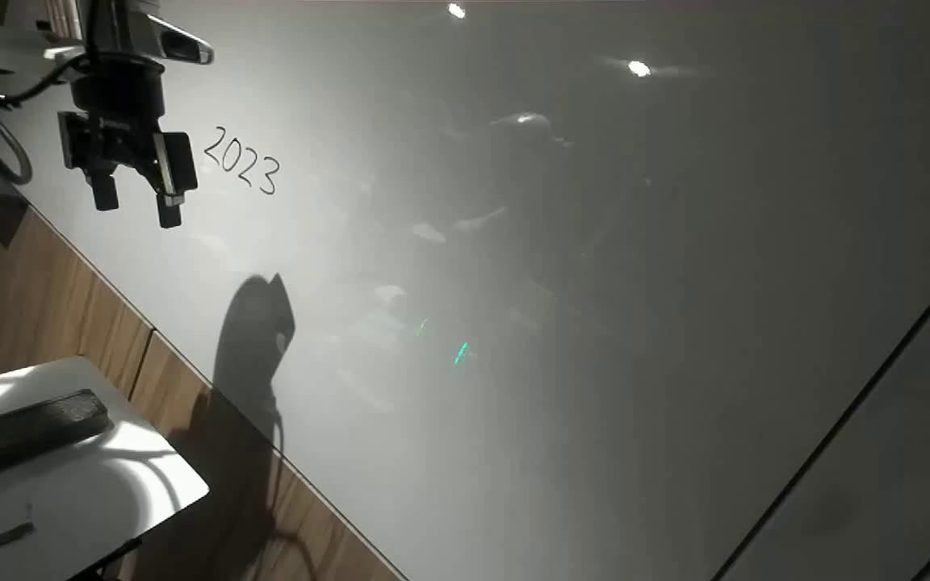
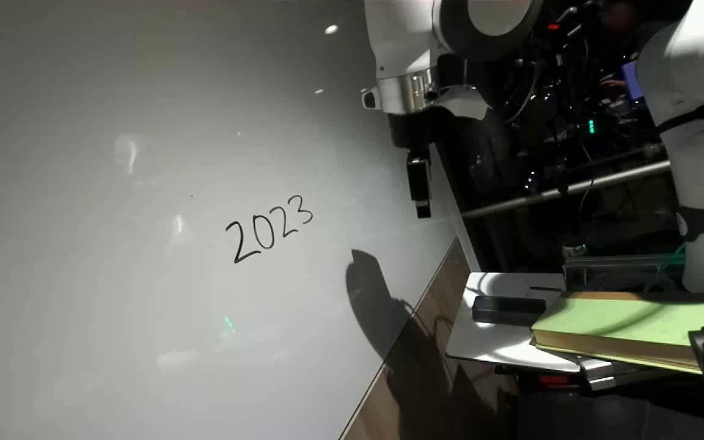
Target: Use the black eraser to wipe the whiteboard.
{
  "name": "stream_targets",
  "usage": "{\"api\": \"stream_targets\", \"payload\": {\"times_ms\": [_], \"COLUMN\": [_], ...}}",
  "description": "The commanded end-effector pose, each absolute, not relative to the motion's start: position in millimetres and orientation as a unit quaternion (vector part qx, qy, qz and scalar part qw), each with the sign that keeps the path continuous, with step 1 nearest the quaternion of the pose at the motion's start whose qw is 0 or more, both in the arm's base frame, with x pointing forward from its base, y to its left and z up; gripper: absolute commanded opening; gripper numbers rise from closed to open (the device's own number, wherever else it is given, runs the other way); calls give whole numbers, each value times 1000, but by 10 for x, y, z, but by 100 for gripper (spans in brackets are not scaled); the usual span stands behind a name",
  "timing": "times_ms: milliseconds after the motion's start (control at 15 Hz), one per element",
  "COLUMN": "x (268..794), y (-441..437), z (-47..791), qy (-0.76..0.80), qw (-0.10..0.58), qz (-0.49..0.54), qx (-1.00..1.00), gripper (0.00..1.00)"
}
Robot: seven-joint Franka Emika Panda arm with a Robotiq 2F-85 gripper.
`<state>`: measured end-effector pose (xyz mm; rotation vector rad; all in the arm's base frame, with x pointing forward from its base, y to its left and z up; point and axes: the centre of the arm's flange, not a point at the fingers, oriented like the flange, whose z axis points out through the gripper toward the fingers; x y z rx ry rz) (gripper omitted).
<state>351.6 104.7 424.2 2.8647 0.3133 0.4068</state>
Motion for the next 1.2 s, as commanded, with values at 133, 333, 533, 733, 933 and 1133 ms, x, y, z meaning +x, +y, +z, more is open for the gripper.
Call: {"api": "stream_targets", "payload": {"times_ms": [133, 333, 533, 733, 933, 1133], "x": [3516, 3515, 3444, 3478, 3533, 3471], "y": [1047, 999, 886, 718, 542, 478], "z": [4242, 4105, 3910, 3737, 3463, 3176], "qy": [107, 100, 79, 53, 24, 12], "qw": [115, 115, 112, 104, 91, 81], "qz": [139, 140, 125, 116, 99, 75], "qx": [978, 978, 983, 986, 991, 994], "gripper": [100, 100, 100, 100, 100, 100]}}
